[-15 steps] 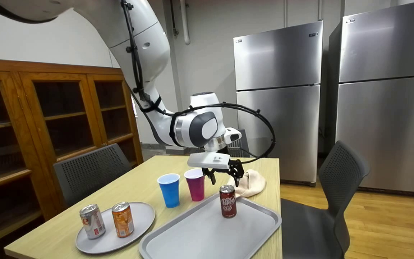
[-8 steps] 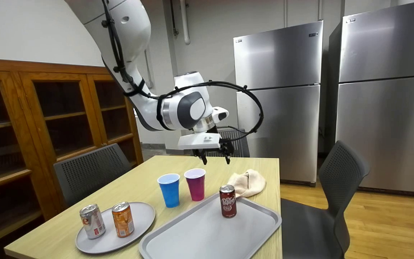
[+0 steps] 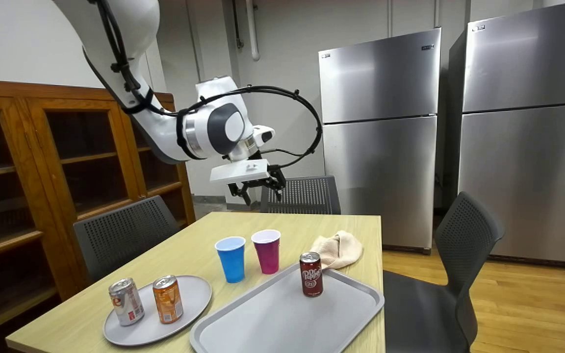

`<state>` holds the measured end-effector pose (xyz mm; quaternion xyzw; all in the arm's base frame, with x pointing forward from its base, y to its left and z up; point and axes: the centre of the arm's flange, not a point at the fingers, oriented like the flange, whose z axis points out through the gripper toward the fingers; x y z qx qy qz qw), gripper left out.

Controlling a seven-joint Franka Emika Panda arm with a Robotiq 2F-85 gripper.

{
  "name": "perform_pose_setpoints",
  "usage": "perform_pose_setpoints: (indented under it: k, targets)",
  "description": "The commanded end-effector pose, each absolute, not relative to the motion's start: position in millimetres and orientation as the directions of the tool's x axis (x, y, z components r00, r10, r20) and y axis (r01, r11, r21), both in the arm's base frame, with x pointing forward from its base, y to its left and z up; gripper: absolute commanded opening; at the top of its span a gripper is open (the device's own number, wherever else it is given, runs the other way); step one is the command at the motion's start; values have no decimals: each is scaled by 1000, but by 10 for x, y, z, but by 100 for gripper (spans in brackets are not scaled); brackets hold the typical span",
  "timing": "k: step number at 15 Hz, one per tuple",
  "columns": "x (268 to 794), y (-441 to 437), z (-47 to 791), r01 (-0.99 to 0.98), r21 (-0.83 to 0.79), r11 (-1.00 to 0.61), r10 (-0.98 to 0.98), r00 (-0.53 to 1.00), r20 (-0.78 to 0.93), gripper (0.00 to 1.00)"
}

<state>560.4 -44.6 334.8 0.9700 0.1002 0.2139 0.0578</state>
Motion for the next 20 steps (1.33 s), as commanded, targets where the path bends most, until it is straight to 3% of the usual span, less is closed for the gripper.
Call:
perform_pose_setpoints:
  k: [1,20]
  targets:
    - [5434,21,3573,248,152,-957,289,866,408,100]
    - [5074,2048,3638,710,66,-701,685,644,340,100]
